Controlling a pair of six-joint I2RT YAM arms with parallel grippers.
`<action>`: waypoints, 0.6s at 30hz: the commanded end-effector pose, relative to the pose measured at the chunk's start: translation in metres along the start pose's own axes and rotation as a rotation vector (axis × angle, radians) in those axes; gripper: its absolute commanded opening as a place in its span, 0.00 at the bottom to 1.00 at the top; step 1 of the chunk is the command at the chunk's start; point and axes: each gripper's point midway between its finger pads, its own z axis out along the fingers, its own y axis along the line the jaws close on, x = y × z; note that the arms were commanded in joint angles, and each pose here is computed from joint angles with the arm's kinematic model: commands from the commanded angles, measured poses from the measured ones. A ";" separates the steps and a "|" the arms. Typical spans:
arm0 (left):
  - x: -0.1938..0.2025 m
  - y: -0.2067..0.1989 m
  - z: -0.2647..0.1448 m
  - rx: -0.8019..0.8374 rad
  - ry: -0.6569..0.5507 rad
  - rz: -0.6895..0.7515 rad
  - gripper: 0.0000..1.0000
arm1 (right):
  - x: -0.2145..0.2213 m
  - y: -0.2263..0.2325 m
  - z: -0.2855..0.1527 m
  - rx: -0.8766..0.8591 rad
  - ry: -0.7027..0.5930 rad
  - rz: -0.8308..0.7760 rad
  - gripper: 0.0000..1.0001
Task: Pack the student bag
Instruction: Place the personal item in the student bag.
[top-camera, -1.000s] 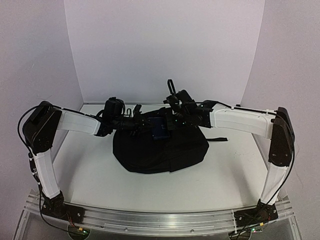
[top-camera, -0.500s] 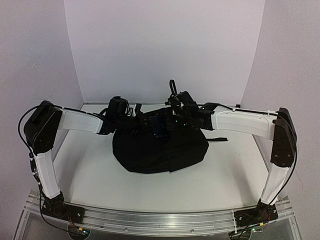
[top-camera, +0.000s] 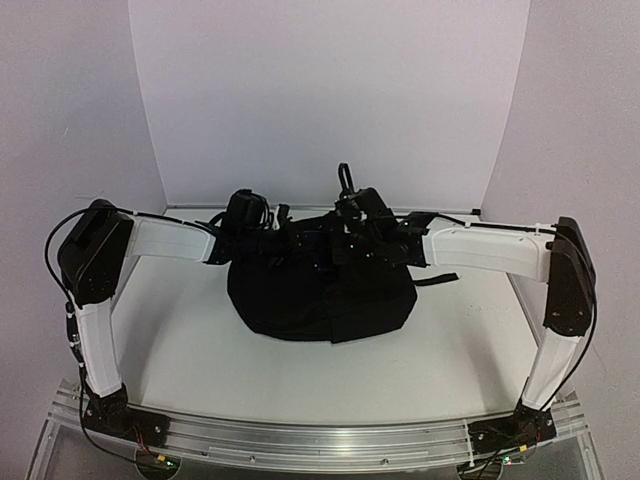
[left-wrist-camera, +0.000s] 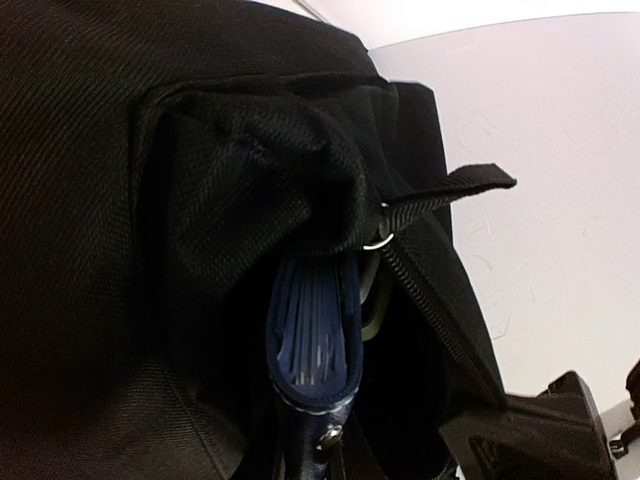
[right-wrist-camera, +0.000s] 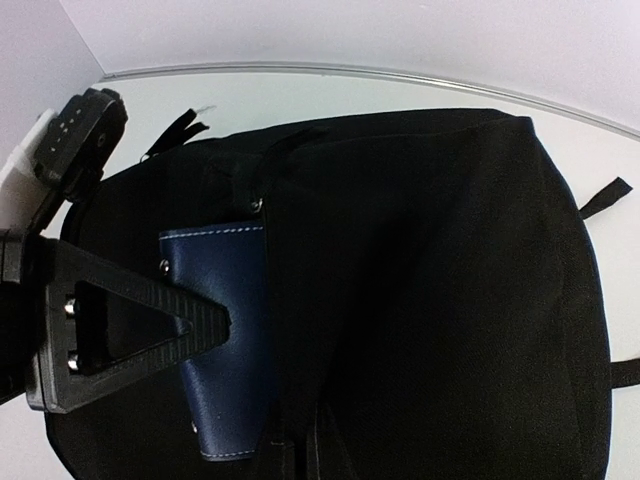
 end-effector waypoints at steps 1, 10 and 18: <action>-0.021 0.000 0.023 -0.008 -0.076 0.024 0.00 | -0.023 0.031 -0.031 -0.122 -0.073 0.049 0.00; 0.005 -0.022 0.047 0.073 0.020 0.042 0.00 | -0.016 0.022 -0.017 -0.134 -0.062 0.111 0.00; 0.058 -0.028 0.053 0.097 0.169 0.039 0.00 | -0.034 0.009 -0.016 -0.192 -0.093 0.195 0.00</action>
